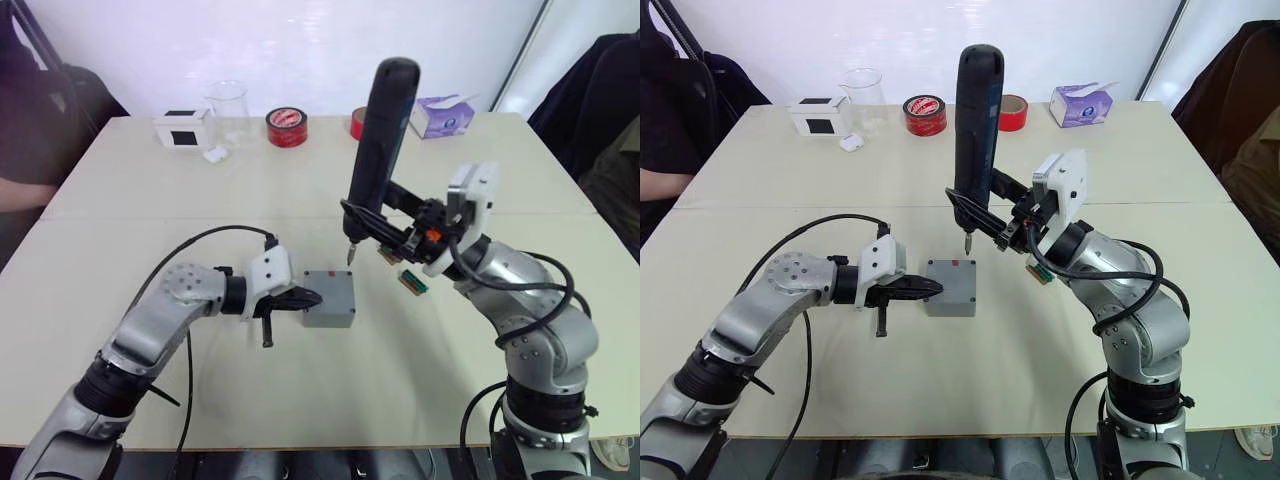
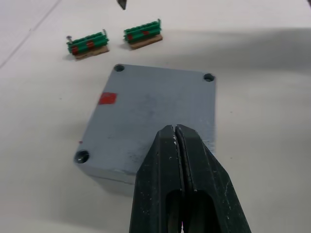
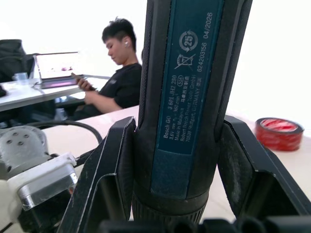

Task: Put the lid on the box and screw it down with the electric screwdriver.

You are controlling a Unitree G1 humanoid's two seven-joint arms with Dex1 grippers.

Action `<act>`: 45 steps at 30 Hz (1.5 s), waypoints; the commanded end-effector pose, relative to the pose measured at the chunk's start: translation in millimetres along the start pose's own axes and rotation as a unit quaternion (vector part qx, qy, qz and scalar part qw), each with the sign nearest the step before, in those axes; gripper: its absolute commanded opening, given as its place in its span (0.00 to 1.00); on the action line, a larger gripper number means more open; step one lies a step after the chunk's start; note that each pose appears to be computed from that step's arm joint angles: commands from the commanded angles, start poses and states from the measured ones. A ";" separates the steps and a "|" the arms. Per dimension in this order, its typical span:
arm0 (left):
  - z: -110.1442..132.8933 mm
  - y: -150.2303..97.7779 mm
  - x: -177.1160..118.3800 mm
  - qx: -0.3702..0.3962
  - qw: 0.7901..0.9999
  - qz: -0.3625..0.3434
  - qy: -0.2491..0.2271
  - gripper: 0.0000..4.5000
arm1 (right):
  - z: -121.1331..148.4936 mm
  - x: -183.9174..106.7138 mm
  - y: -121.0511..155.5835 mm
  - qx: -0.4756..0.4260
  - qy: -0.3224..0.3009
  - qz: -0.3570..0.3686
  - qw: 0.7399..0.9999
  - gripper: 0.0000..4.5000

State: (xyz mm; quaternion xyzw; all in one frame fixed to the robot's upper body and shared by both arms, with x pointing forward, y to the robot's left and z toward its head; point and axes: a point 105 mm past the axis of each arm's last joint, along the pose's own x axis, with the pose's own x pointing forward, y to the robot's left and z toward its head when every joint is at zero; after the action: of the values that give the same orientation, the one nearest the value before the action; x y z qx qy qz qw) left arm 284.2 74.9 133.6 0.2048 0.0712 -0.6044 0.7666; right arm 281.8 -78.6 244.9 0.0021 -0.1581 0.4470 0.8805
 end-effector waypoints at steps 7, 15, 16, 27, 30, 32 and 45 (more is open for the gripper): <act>-5.6 3.5 5.4 -0.014 1.000 0.013 -0.006 0.00 | -4.3 -1.2 -4.4 -0.032 -0.022 -0.009 0.999 0.41; -10.1 3.5 5.3 -0.020 1.000 0.017 -0.002 0.00 | -14.2 -0.9 -8.4 -0.030 -0.020 -0.017 0.999 0.41; -11.4 3.6 5.0 -0.021 1.000 0.018 0.000 0.00 | -15.3 -0.5 -9.0 -0.030 -0.020 -0.018 0.999 0.41; -16.6 4.1 3.0 -0.025 1.000 0.018 0.006 0.00 | -22.5 2.2 -12.6 -0.040 -0.017 -0.026 0.999 0.41; -17.1 4.4 2.6 -0.025 1.000 0.017 0.007 0.00 | -25.7 0.9 -12.9 -0.043 -0.012 -0.026 0.999 0.41; -17.3 4.6 2.3 -0.025 1.000 0.017 0.008 0.00 | -29.1 -0.3 -12.8 -0.047 -0.005 -0.026 0.999 0.41; -26.7 5.3 3.5 -0.034 0.999 0.021 0.020 0.00 | -77.7 -9.7 -18.4 0.008 0.079 -0.062 0.995 0.41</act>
State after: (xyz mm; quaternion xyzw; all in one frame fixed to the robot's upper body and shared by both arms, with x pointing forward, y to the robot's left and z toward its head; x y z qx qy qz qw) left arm 292.5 75.3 123.3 0.1884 0.0735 -0.5930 0.7794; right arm 305.0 -82.4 194.6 -0.0260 -0.1378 0.4055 0.9033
